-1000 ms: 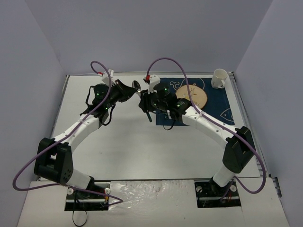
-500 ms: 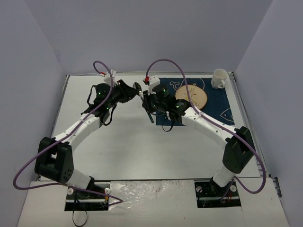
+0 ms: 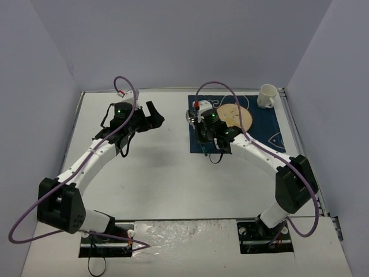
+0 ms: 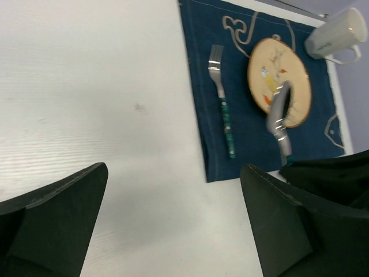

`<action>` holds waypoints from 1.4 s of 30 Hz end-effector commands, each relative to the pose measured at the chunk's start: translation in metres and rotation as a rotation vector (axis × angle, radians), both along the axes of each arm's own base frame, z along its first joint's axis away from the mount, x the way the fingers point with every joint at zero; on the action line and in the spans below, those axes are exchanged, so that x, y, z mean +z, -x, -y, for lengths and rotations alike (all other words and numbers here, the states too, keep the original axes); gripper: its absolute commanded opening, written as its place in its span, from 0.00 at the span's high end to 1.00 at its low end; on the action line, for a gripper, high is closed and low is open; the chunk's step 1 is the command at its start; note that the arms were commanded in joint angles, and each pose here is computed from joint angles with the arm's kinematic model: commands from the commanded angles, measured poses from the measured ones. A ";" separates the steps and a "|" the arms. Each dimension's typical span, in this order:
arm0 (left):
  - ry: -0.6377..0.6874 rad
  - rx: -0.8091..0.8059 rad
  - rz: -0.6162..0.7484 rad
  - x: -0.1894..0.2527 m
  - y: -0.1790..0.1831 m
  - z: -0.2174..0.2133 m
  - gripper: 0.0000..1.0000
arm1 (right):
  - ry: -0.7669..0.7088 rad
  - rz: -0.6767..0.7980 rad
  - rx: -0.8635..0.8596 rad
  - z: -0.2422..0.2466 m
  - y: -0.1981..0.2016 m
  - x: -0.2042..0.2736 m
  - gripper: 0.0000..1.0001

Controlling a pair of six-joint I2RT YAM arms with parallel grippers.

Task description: Set the dinner table for one person

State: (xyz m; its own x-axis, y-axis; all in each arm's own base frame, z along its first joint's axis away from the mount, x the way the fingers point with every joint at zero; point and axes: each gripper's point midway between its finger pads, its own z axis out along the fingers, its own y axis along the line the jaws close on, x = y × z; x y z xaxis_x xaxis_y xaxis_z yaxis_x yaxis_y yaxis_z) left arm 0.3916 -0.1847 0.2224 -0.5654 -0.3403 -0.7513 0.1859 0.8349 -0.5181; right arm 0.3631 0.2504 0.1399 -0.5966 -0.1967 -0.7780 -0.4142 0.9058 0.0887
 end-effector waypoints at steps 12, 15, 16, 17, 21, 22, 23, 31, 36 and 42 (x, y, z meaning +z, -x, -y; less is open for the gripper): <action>-0.426 0.284 -0.055 -0.046 0.062 -0.134 0.03 | 0.233 0.088 -0.355 0.234 -0.094 -0.002 1.00; -0.432 0.288 -0.031 -0.039 0.064 -0.134 0.03 | 0.230 0.047 -0.365 0.262 -0.105 -0.020 1.00; -0.436 0.292 -0.031 -0.039 0.065 -0.135 0.03 | 0.241 0.033 -0.371 0.270 -0.108 -0.027 1.00; -0.441 0.294 -0.033 -0.039 0.066 -0.136 0.03 | 0.253 0.021 -0.379 0.280 -0.111 -0.035 1.00; -0.450 0.285 -0.025 -0.038 0.067 -0.133 0.03 | 0.273 0.035 -0.390 0.303 -0.126 -0.040 1.00; -0.447 0.284 -0.023 -0.038 0.067 -0.132 0.03 | 0.270 0.030 -0.389 0.307 -0.129 -0.044 1.00; -0.442 0.283 -0.022 -0.038 0.066 -0.131 0.03 | 0.268 0.025 -0.389 0.311 -0.131 -0.049 1.00; -0.448 0.274 -0.038 -0.043 0.063 -0.130 0.03 | 0.259 0.002 -0.403 0.331 -0.142 -0.065 1.00; -0.458 0.273 -0.049 -0.047 0.060 -0.130 0.03 | 0.247 -0.012 -0.420 0.344 -0.146 -0.073 1.00; -0.460 0.265 -0.065 -0.052 0.058 -0.128 0.03 | 0.248 -0.031 -0.423 0.353 -0.146 -0.083 1.00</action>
